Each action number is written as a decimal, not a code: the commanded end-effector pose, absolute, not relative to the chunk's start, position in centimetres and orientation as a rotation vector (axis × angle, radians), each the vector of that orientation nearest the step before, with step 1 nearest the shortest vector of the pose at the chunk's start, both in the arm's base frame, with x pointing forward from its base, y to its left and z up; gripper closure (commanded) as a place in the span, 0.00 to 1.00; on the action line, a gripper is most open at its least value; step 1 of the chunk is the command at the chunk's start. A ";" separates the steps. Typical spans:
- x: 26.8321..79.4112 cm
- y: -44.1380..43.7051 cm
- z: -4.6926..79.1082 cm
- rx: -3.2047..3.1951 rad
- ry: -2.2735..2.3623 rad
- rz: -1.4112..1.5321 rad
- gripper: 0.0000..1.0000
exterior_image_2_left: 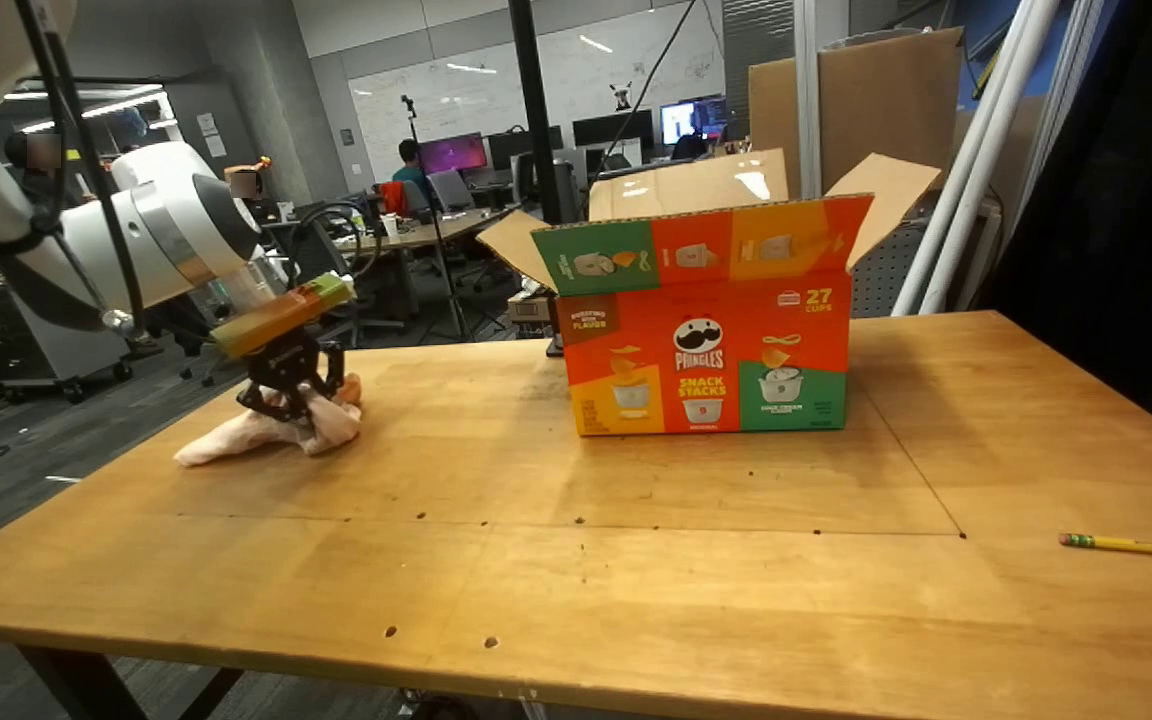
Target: Pick up the clothes from the table and put them in the box.
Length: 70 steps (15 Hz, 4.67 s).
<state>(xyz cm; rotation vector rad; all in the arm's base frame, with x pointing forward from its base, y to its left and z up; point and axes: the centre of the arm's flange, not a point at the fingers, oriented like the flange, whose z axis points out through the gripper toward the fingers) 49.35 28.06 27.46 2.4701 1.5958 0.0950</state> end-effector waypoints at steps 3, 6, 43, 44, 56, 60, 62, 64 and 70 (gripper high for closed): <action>48.9 28.6 30.3 2.422 1.538 0.165 0.98; 48.9 28.8 33.0 2.414 1.492 0.215 0.96; 54.9 6.6 65.7 2.475 0.606 0.817 0.96; 55.1 5.2 65.9 2.477 0.572 0.816 0.96; 55.7 -9.3 62.8 2.531 0.254 0.670 0.96; 55.6 -11.1 59.2 2.571 0.232 0.577 0.96; 55.5 -11.7 57.6 2.589 0.229 0.533 0.96; 55.4 -12.0 56.5 2.607 0.227 0.494 0.96; 55.3 -11.9 54.4 2.616 0.224 0.421 0.61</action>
